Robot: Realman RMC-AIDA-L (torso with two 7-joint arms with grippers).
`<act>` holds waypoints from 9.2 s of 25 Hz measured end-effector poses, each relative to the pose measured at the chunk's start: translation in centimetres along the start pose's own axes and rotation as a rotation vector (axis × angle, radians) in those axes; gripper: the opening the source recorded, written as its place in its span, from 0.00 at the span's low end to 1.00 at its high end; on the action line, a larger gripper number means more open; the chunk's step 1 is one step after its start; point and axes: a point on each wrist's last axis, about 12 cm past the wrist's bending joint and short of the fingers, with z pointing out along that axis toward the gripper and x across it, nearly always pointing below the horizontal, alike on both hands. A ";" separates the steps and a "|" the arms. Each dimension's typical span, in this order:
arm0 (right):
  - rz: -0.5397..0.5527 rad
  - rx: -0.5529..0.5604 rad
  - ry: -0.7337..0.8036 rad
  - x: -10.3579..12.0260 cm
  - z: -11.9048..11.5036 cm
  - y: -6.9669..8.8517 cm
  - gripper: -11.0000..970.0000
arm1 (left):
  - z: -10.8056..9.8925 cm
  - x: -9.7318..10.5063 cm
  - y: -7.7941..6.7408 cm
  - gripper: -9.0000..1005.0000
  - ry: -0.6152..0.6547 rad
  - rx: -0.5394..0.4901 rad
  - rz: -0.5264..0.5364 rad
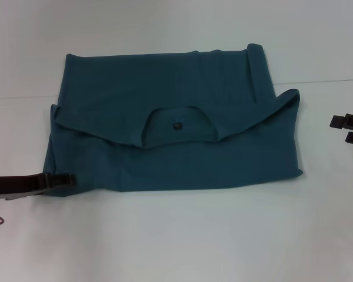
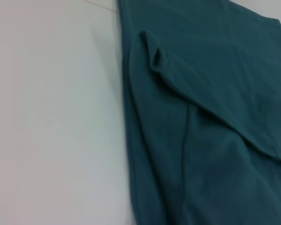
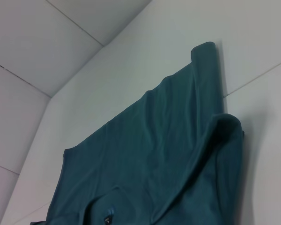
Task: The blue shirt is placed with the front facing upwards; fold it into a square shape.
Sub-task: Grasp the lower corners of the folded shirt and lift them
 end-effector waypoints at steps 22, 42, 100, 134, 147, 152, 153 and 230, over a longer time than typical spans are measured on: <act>0.003 0.005 -0.003 0.0 0.0 -0.1 0.86 | 1.1 -0.7 -0.1 0.57 0.000 -0.006 0.014; 0.020 0.001 -0.001 0.4 -0.4 -0.4 0.86 | -0.5 -1.7 -0.4 0.04 -0.008 0.008 0.090; -0.148 0.254 0.366 -0.1 8.4 5.8 0.95 | -1.6 -1.3 -0.3 0.04 0.006 0.026 0.136; -0.150 0.191 0.356 1.4 6.6 5.2 0.20 | -3.2 -0.9 0.7 0.04 0.026 0.086 0.124; -0.122 0.098 0.410 3.2 2.8 3.5 0.01 | -5.5 1.4 2.2 0.04 0.087 0.135 0.103; -0.099 0.054 0.413 4.4 1.0 2.5 0.01 | -6.4 2.8 2.2 0.04 0.121 0.168 0.101; -0.100 0.051 0.414 4.6 0.6 2.2 0.01 | -6.5 3.1 2.1 0.04 0.125 0.175 0.098; 0.128 -0.015 0.435 13.5 -8.9 -2.5 0.01 | -11.4 10.9 3.1 0.04 0.251 0.325 -0.046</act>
